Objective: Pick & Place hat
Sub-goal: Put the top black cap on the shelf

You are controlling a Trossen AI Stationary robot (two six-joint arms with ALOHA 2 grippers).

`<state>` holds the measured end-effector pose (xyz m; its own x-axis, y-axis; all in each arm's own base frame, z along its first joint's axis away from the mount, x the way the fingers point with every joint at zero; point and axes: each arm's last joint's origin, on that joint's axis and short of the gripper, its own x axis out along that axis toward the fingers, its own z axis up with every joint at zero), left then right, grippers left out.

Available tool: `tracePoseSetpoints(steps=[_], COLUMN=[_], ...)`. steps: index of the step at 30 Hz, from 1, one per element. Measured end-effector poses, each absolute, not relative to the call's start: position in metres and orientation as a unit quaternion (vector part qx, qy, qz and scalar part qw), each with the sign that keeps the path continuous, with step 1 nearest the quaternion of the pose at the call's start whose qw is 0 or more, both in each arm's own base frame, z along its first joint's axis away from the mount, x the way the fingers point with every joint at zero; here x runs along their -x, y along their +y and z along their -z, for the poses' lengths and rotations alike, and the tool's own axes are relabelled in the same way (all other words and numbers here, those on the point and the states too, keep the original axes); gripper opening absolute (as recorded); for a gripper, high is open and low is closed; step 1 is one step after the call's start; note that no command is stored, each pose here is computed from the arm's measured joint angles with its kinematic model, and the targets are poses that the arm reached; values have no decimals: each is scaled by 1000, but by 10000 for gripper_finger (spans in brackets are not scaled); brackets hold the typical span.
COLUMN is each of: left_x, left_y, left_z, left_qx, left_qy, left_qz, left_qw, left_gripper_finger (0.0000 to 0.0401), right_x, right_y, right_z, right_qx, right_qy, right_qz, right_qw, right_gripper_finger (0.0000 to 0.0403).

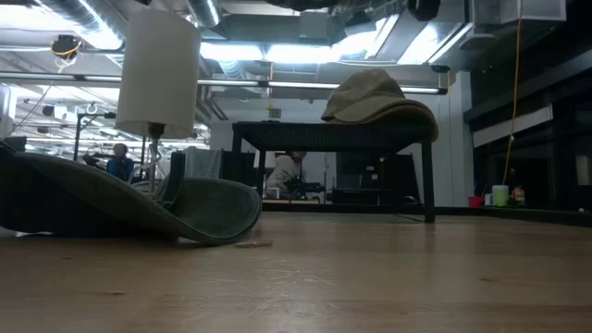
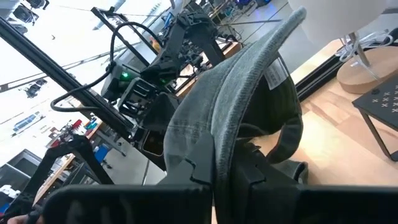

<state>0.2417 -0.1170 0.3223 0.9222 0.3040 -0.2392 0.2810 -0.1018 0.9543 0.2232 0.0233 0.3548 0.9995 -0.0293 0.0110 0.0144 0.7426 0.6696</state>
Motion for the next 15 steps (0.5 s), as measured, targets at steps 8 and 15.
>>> tracePoseSetpoints(steps=[8,15], left_x=[-242,-251], left_y=[-117,-105], left_z=[-324,-333], left_qx=[-721,-691], left_qy=[193,179], left_qz=[-21,-70], left_qw=[665,697], left_gripper_finger=[233,206], right_x=[-223,-223], right_y=[18,18], right_z=[-359,-359], right_qx=[-361,-361], right_qy=[-25,-25], right_qz=[-2,-1], right_qw=[932,932], right_gripper_finger=[19,20])
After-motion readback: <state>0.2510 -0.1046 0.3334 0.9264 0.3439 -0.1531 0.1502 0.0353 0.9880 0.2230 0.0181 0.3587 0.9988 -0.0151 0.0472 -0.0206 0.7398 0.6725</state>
